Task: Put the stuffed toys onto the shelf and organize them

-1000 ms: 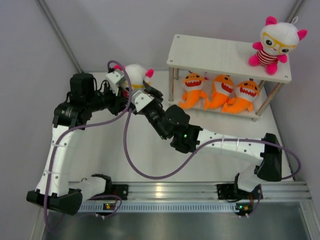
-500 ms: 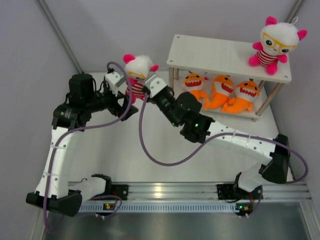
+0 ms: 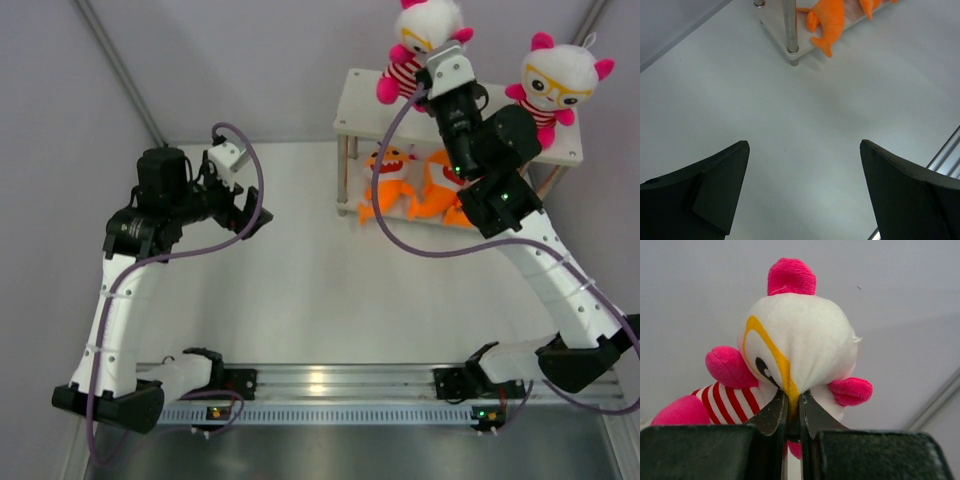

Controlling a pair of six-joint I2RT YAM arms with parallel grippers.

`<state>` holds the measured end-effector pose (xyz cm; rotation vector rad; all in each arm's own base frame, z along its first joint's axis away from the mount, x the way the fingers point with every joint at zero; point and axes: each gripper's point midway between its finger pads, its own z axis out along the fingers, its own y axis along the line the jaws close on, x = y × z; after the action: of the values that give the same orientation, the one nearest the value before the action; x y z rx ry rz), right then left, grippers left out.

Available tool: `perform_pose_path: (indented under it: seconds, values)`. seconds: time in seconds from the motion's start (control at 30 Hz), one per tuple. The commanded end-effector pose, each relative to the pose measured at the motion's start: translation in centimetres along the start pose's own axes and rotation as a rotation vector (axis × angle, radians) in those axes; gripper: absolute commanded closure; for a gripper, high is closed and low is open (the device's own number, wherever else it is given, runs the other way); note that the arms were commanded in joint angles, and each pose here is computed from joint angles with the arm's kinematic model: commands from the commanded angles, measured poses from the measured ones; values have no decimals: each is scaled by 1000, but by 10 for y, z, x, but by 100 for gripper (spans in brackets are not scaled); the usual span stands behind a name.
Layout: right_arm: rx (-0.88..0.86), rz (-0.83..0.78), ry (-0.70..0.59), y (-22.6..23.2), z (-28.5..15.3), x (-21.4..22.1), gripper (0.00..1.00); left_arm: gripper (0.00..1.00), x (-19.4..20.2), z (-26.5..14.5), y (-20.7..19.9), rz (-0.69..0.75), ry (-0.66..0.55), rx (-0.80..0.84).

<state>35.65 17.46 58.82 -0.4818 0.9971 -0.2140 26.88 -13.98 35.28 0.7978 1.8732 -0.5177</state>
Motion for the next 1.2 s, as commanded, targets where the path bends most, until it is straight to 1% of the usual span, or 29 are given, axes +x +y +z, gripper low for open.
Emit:
perform_pose_path:
  seconds: [0.0, 0.1, 0.2, 0.33, 0.37, 0.4, 0.5, 0.53, 0.57, 0.6, 0.63, 0.67, 0.7, 0.77, 0.87, 0.9, 0.93, 1.03, 1.17]
  values:
    - [17, -74, 38, -33, 0, 28, 100, 2, -7, 0, 4, 20, -27, -23]
    - [19, -116, 69, -50, 1, 51, 100, 2, -5, 3, 7, 16, -18, -26]
    - [17, -110, 100, -57, 3, 69, 100, 2, -3, 6, 6, 12, -10, -15]
    - [-43, -142, 128, -51, 7, 93, 100, 2, 0, 9, 6, 3, -2, -6]
    - [-95, -150, 116, -45, 10, 98, 100, 2, 0, 9, 6, 3, -3, -5]
    - [-113, -157, 117, -43, 10, 101, 100, 2, 0, 9, 6, 3, -3, -5]
    - [-131, -221, 134, -43, 12, 112, 100, 2, 2, 9, 6, 3, 2, -8]
    - [-120, -230, 143, -44, 13, 116, 100, 2, 2, 10, 6, 3, 3, -8]
    - [-58, -245, 151, -53, 16, 121, 100, 2, 5, 11, 6, -3, 11, -6]
    - [-57, -245, 151, -53, 16, 121, 100, 2, 5, 11, 6, -3, 11, -6]
    - [-46, -244, 160, -50, 15, 130, 100, 2, 5, 12, 7, -4, 13, -3]
    - [58, -248, 129, -65, 14, 118, 100, 2, 6, 13, 7, -8, 15, -3]
    - [67, -259, 142, -59, 11, 129, 100, 2, 6, 14, 6, -8, 15, 2]
    - [137, -301, 104, -61, 10, 118, 100, 2, 6, 14, 6, -11, 18, 4]
    - [173, -375, 91, -48, 8, 119, 100, 2, 6, 14, 7, -11, 16, 4]
    - [213, -392, 61, -51, 7, 113, 100, 2, 6, 15, 7, -11, 18, 3]
    - [240, -426, 74, -53, 7, 114, 100, 2, 7, 15, 7, -11, 19, 3]
    - [257, -455, 74, -50, 14, 113, 100, 2, 9, 16, 7, -13, 23, 4]
    - [232, -512, 93, -45, 21, 120, 100, 2, 10, 17, 8, -13, 29, 3]
